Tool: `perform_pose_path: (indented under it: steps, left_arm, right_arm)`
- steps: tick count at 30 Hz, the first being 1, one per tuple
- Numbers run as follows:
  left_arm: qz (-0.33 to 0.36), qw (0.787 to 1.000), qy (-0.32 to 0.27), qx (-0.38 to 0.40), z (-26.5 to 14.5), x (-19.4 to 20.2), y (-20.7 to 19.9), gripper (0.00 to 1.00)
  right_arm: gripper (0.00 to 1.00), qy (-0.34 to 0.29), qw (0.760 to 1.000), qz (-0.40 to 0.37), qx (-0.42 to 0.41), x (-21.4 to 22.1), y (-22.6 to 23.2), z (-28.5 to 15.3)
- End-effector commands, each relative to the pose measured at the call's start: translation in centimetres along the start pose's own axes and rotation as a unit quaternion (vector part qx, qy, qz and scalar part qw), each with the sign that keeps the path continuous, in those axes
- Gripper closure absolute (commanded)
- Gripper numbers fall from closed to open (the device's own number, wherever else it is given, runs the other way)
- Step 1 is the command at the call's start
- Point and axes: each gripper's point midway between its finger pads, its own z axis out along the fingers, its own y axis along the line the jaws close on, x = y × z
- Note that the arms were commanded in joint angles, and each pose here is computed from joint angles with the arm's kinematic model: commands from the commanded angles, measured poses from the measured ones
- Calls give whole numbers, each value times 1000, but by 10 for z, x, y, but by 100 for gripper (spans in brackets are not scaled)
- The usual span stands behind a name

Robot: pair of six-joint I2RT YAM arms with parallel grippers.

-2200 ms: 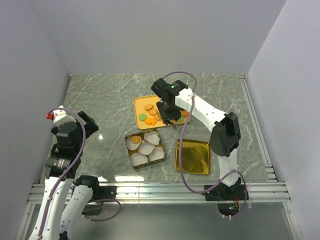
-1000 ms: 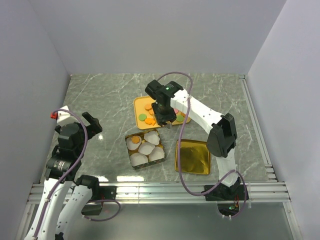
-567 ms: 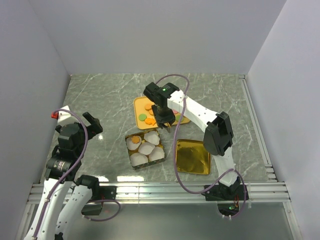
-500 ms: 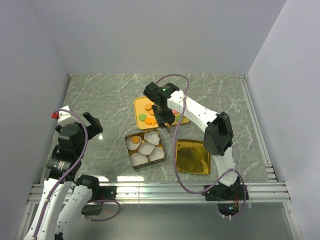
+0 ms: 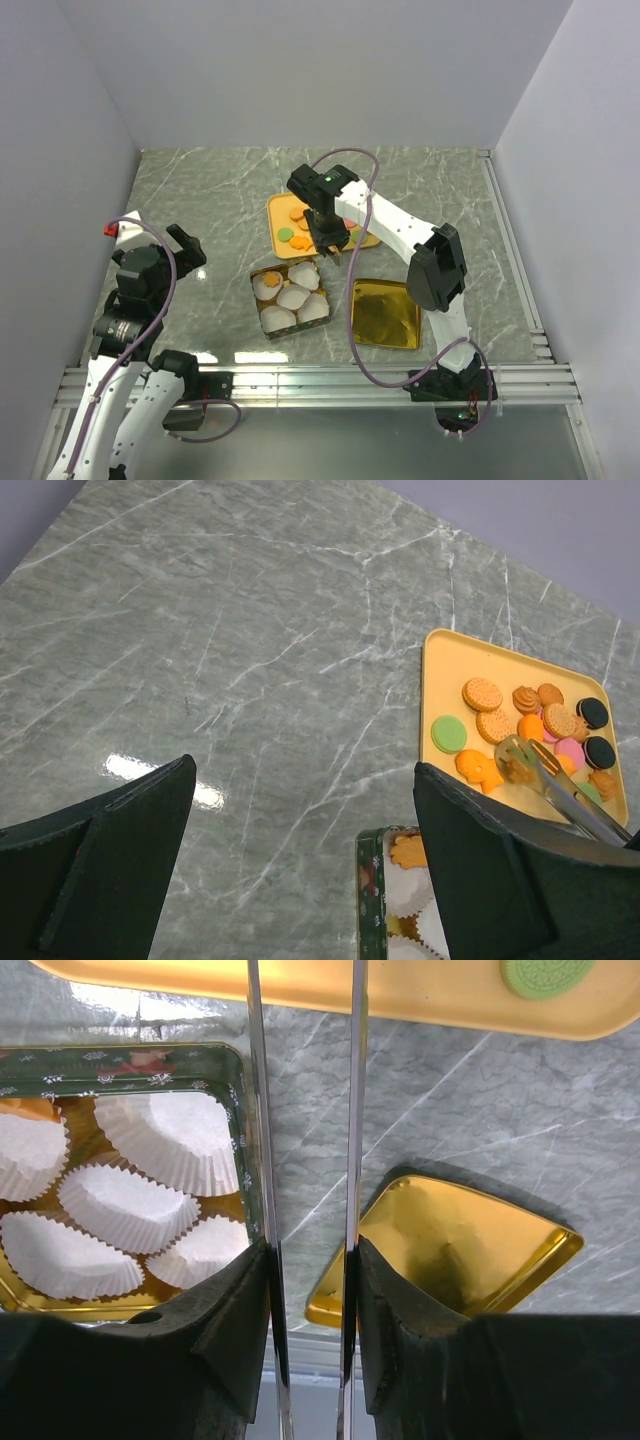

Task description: Pack the cookies

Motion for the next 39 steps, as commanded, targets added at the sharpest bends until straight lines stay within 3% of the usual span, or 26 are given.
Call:
perform_pose_path:
  steps: [1, 16, 29, 39]
  left_arm:
    - [2, 1000, -11, 13, 3, -6, -7, 4]
    - [5, 1000, -2, 13, 6, -3, -8, 5]
    - [14, 999, 9, 28, 9, 3, -13, 8]
    - [15, 999, 10, 31, 10, 3, -15, 9]
  right_arm:
    - [71, -46, 999, 9, -21, -14, 4, -34]
    - [73, -86, 994, 24, -57, -17, 4, -79]
    - [74, -132, 982, 25, -135, -7, 12, -131]
    - [78, -136, 979, 30, -146, 13, 7, -138]
